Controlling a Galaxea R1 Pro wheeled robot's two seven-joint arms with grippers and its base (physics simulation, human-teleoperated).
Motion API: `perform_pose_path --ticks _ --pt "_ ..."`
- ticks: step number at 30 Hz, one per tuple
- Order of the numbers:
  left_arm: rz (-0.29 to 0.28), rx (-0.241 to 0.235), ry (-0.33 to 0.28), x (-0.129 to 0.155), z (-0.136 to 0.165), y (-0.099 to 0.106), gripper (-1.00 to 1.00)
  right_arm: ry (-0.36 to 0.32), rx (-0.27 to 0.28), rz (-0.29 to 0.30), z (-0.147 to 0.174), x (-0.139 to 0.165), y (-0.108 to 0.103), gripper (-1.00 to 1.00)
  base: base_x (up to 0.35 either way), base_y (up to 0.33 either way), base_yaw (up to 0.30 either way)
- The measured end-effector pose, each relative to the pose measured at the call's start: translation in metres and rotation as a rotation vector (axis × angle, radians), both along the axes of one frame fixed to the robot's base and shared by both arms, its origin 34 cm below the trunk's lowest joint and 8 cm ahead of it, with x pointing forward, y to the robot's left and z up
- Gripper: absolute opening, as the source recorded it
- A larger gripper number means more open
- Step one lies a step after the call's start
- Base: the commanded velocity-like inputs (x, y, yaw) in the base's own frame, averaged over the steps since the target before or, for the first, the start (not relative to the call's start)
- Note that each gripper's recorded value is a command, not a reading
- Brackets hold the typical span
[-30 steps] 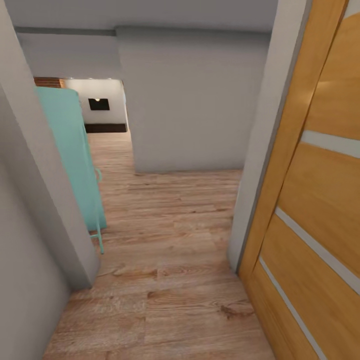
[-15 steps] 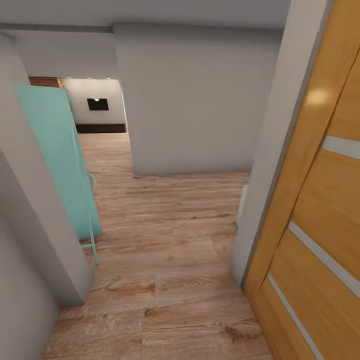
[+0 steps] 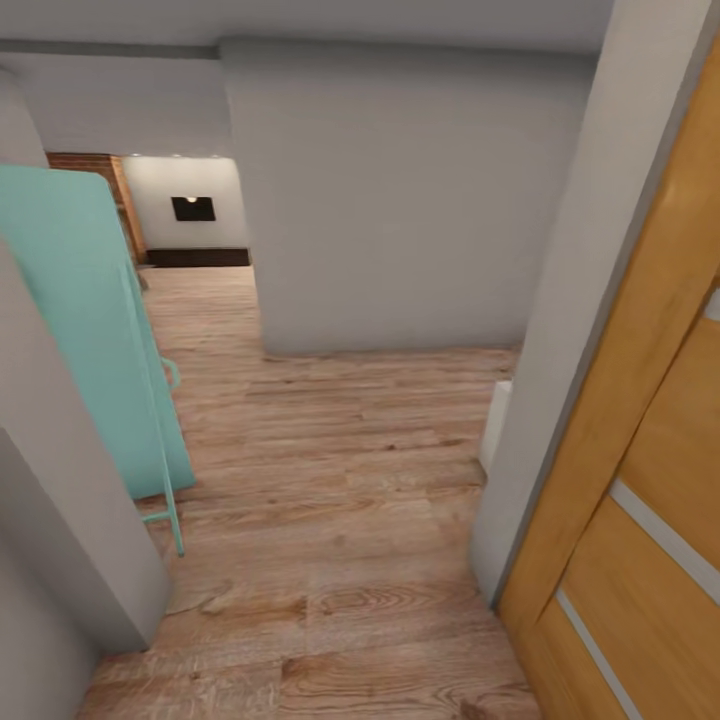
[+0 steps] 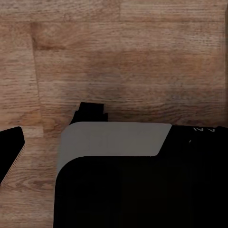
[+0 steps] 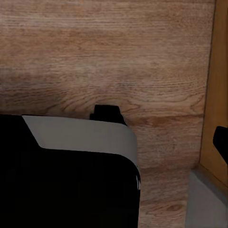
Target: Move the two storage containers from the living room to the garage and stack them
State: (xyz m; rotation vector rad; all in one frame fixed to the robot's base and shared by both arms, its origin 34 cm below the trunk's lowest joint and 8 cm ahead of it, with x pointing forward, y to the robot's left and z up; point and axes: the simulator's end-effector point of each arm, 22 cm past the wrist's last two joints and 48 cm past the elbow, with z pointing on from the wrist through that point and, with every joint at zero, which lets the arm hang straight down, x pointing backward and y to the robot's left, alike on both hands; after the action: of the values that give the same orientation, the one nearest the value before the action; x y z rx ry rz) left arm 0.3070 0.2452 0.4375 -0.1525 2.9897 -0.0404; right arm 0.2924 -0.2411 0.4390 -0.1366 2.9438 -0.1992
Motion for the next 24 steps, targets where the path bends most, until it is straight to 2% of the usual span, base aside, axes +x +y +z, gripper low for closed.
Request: perform_pose_path --ticks 24 --pt "0.0 0.0 0.0 0.0 0.0 0.0 1.0 0.002 -0.002 -0.002 -0.0001 -0.0008 -0.001 1.0 0.322 0.0 0.0"
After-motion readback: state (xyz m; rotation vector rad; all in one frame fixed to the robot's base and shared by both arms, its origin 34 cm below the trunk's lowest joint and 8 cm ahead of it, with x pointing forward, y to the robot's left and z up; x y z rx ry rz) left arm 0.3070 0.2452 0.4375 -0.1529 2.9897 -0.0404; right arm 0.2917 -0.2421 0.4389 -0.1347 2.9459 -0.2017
